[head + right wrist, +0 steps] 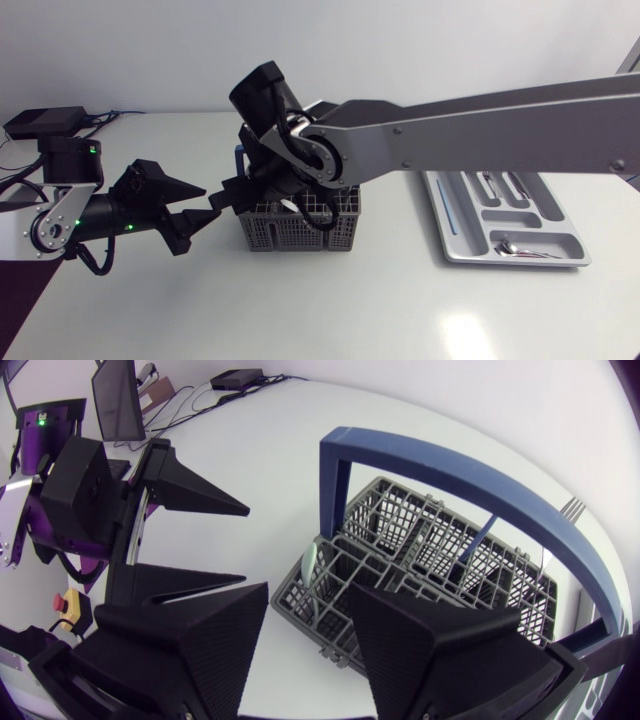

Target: Unload the cutlery basket into the drawer organizer.

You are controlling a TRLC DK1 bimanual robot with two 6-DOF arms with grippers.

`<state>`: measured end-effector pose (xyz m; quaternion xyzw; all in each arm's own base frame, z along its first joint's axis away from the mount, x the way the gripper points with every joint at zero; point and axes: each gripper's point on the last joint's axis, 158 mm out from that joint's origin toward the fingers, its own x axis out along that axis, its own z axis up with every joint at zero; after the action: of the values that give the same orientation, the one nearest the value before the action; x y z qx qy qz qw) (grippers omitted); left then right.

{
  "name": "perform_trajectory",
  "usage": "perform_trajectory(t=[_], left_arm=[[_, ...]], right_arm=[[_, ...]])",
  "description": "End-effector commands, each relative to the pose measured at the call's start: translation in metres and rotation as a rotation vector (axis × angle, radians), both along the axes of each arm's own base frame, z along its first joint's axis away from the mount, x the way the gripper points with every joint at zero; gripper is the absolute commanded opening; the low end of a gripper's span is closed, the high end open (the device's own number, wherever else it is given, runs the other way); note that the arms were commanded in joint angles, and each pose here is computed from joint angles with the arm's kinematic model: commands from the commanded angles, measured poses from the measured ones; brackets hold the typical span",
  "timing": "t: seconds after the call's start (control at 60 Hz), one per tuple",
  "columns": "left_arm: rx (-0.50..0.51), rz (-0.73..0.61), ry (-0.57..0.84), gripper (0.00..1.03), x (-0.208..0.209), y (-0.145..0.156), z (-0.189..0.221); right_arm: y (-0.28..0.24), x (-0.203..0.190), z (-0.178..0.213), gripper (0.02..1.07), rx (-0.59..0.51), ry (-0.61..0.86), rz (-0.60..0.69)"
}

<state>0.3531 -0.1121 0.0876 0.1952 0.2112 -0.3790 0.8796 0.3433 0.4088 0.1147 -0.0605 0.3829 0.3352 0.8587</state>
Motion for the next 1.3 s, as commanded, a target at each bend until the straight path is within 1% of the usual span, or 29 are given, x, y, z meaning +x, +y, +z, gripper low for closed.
perform_trajectory(t=[0.0,0.083,0.133,0.15,0.183,0.25,0.367,0.417,0.45,0.533,0.6,0.617,0.65,0.783,0.8,0.883,0.983,1.067,1.117,1.283], left_arm=[[-0.017,-0.013,0.026,0.69,-0.004,-0.001,-0.013],[-0.025,-0.018,0.027,0.69,-0.002,-0.003,-0.014],[-0.032,-0.023,0.026,0.7,-0.002,-0.004,-0.014],[-0.036,-0.028,0.029,0.72,-0.002,-0.005,-0.015],[-0.041,-0.032,0.031,0.73,-0.001,-0.005,-0.015],[-0.044,-0.037,0.033,0.73,-0.001,-0.006,-0.016],[-0.081,-0.05,0.042,0.73,-0.001,-0.005,-0.013],[-0.089,-0.055,0.049,0.74,-0.002,-0.005,-0.014],[-0.1,-0.065,0.053,0.74,-0.003,-0.007,-0.013],[-0.123,-0.081,0.069,0.78,-0.007,-0.009,-0.014],[-0.133,-0.094,0.082,0.78,-0.01,-0.011,-0.016],[-0.133,-0.096,0.086,0.78,-0.01,-0.011,-0.017],[-0.136,-0.1,0.088,0.78,-0.011,-0.012,-0.017],[-0.151,-0.112,0.096,0.78,-0.014,-0.013,-0.016],[-0.153,-0.113,0.093,0.78,-0.014,-0.012,-0.015],[-0.157,-0.112,0.094,0.78,-0.014,-0.011,-0.014],[-0.164,-0.113,0.101,0.78,-0.015,-0.011,-0.014],[-0.166,-0.113,0.104,0.78,-0.017,-0.011,-0.013],[-0.166,-0.113,0.104,0.81,-0.017,-0.011,-0.012],[-0.167,-0.116,0.101,0.81,-0.019,-0.012,-0.007]], right_arm=[[0.011,0.002,0.0,0.61,0.029,-0.004,-0.02],[0.013,0.003,-0.005,0.61,0.02,-0.012,-0.028],[0.015,0.004,-0.008,0.58,0.02,-0.012,-0.027],[0.016,0.004,-0.009,0.58,0.019,-0.012,-0.027],[0.017,0.005,-0.012,0.57,0.018,-0.009,-0.028],[0.019,0.006,-0.015,0.57,0.02,-0.008,-0.029],[0.021,0.007,-0.016,0.56,0.027,-0.015,-0.03],[0.022,0.009,-0.016,0.52,0.034,-0.023,-0.031],[0.023,0.01,-0.017,0.52,0.034,-0.025,-0.033],[0.024,0.011,-0.021,0.52,0.034,-0.029,-0.034],[0.025,0.013,-0.023,0.51,0.034,-0.03,-0.035],[0.026,0.013,-0.024,0.48,0.037,-0.032,-0.035],[0.027,0.014,-0.024,0.46,0.038,-0.033,-0.035],[0.031,0.014,-0.026,0.45,0.043,-0.044,-0.03],[0.031,0.014,-0.026,0.41,0.044,-0.048,-0.032],[0.033,0.015,-0.027,0.26,0.048,-0.065,-0.033],[0.034,0.015,-0.032,0.22,0.049,-0.071,-0.032],[0.033,0.016,-0.024,0.19,0.063,-0.092,-0.031],[0.032,0.014,-0.018,0.18,0.066,-0.102,-0.026],[0.03,0.007,0.003,0.18,0.086,-0.132,-0.006]])
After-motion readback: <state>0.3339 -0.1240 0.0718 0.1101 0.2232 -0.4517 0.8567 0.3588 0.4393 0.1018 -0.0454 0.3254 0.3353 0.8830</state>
